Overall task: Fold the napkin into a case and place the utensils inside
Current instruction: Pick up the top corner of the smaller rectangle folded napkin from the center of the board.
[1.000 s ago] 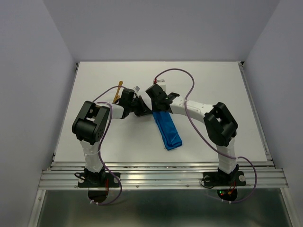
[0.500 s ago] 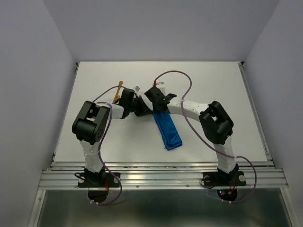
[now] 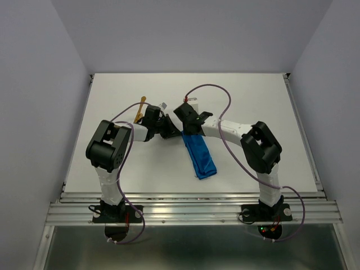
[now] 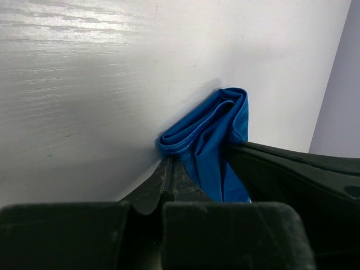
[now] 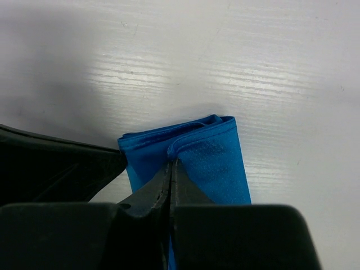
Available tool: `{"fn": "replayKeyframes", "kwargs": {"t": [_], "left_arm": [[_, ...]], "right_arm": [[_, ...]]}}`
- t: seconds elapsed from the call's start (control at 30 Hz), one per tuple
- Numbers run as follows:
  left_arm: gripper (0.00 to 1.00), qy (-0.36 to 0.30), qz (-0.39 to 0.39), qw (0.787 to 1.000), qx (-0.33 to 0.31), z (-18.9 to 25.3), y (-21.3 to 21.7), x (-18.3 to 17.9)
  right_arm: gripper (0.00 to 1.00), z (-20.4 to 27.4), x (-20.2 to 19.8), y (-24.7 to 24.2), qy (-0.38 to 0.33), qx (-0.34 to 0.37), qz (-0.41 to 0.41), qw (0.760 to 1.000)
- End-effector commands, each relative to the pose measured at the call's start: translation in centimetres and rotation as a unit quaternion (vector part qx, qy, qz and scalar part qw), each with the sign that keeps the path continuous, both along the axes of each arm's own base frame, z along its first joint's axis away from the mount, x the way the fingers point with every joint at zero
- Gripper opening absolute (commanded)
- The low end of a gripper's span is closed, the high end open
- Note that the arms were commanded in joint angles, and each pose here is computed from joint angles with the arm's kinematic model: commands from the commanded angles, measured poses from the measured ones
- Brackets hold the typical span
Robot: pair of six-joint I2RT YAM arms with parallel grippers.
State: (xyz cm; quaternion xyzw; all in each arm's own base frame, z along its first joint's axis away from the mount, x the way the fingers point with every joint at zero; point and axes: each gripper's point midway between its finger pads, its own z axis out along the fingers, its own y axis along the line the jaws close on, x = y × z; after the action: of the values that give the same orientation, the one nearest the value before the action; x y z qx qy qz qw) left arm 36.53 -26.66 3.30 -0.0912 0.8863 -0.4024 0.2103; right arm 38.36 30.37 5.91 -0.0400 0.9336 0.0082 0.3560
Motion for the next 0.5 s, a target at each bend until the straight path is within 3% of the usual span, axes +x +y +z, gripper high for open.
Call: {"fn": "replayKeyframes", "kwargs": {"t": [0.0,0.47], "left_arm": [[0.0,-0.01,-0.008,1.0,-0.01,0.4,-0.5,0.0],[0.0,-0.009,-0.014,1.0,-0.021,0.8,-1.2,-0.3]], "right_arm": [[0.01,4.1,0.6,0.9,-0.037,0.047,0.0,0.998],[0.01,3.2,0.0,2.5,-0.008,0.067,0.032,0.997]]}}
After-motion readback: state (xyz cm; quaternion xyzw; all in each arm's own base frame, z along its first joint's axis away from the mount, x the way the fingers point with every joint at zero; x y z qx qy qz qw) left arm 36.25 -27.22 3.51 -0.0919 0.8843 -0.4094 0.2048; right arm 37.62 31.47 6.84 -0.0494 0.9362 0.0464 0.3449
